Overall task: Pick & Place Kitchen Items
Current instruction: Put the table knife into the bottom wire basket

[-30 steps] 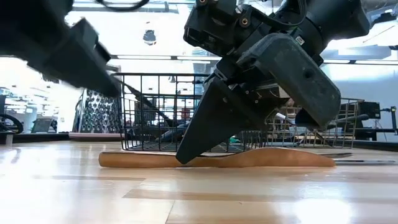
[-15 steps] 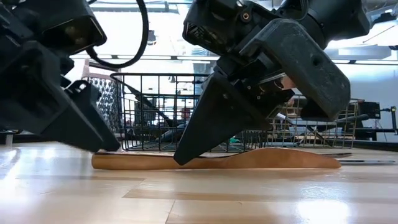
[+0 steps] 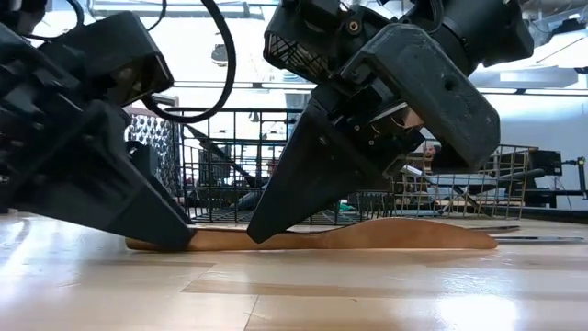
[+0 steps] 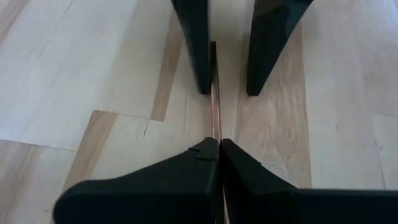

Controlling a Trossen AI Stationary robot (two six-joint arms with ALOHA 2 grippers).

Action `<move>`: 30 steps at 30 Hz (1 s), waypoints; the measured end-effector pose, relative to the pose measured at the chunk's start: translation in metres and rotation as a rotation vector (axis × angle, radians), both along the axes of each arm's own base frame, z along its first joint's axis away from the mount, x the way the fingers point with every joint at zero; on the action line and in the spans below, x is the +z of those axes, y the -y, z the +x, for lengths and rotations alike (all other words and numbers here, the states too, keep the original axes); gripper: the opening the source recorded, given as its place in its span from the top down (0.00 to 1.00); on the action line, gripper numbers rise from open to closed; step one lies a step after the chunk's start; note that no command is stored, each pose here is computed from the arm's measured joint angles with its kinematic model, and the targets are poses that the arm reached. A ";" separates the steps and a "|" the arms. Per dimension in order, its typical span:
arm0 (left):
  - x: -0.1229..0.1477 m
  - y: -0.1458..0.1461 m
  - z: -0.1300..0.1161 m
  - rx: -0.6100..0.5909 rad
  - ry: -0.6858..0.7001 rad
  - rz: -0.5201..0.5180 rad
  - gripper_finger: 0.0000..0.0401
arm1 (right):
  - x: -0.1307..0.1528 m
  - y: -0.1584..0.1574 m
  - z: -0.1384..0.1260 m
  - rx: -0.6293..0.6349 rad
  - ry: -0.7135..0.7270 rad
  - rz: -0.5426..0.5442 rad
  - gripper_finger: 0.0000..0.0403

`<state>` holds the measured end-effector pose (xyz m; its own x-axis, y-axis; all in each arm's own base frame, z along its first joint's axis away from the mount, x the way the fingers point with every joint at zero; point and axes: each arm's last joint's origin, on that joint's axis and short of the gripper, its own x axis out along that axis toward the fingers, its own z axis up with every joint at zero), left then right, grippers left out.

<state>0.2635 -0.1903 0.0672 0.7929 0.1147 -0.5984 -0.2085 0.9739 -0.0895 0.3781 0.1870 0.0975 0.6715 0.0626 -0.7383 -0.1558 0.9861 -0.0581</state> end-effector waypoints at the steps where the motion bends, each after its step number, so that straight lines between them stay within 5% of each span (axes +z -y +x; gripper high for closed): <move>1: -0.001 -0.001 0.000 0.004 -0.001 0.004 0.65 | 0.000 0.000 0.000 0.000 0.000 0.000 1.00; 8: -0.003 -0.002 0.001 -0.007 -0.025 -0.005 0.97 | 0.000 0.001 0.000 -0.013 0.004 -0.009 1.00; 18: 0.007 0.000 0.001 -0.054 -0.033 -0.081 1.00 | 0.012 0.000 -0.002 0.022 0.020 -0.003 0.91; 30: 0.019 0.001 0.000 -0.039 -0.015 -0.116 1.00 | 0.103 0.006 -0.026 0.069 0.114 -0.003 0.74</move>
